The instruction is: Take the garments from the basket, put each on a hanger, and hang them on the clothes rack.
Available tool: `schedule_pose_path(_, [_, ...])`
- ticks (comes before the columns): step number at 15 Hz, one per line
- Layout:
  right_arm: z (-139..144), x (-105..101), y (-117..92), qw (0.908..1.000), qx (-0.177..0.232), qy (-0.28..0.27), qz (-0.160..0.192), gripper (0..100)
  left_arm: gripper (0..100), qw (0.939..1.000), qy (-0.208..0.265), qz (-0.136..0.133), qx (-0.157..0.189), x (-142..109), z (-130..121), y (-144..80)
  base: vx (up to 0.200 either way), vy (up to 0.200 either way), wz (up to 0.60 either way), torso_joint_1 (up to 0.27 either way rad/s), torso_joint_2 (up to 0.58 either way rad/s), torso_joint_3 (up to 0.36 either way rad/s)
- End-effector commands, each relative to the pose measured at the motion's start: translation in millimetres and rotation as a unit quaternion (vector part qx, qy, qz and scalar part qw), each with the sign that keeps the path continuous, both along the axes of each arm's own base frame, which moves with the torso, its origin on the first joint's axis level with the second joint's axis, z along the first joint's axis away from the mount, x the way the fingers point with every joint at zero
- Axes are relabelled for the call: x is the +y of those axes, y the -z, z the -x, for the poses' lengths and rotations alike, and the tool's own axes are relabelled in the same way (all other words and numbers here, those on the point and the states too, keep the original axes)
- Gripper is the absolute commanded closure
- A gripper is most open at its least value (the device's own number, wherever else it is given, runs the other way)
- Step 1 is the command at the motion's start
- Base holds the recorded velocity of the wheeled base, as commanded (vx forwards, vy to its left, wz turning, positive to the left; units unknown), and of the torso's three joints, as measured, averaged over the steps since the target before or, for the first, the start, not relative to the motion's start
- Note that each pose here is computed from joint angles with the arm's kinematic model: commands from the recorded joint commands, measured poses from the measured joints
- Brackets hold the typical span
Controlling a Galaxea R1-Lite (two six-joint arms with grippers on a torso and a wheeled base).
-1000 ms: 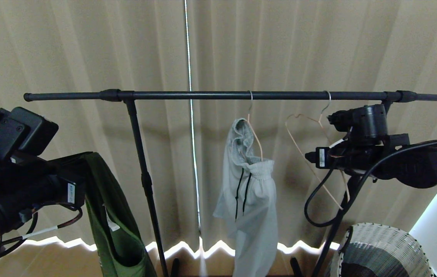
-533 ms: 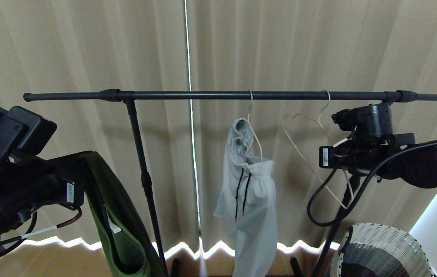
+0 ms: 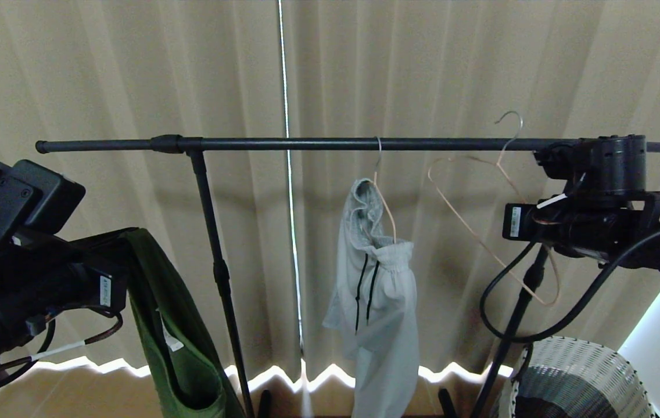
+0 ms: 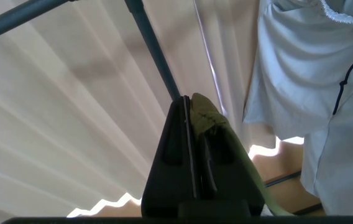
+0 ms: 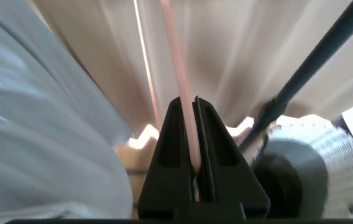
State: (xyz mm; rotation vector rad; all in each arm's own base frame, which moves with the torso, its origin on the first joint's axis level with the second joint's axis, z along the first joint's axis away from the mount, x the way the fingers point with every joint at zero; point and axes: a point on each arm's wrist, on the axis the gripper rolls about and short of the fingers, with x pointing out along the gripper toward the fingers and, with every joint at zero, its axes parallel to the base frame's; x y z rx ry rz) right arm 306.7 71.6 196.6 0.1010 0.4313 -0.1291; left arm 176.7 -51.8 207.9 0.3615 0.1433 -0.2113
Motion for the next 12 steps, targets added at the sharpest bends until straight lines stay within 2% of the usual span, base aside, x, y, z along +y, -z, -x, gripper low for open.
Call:
schedule_pose_path(1, [10,-2,-13,0.9997,-0.024,-0.001,-0.005,100,100,1.0000,0.000,0.000,-0.001,0,0,0,0.000,0.000,0.00,0.000,0.00,0.000])
schedule_pose_path(8, [43,-11,-18,0.9988,-0.048,-0.005,-0.011,100,100,1.0000,0.000,0.000,0.001,0,0,0,0.000,0.000,0.00,0.000,0.00,0.000])
schedule_pose_path(12, [49,-12,-8,0.9973,-0.068,-0.020,0.020,100,100,1.0000,0.000,0.000,0.004,0,-2,1,0.000,0.000,0.00,0.000,0.00,0.000])
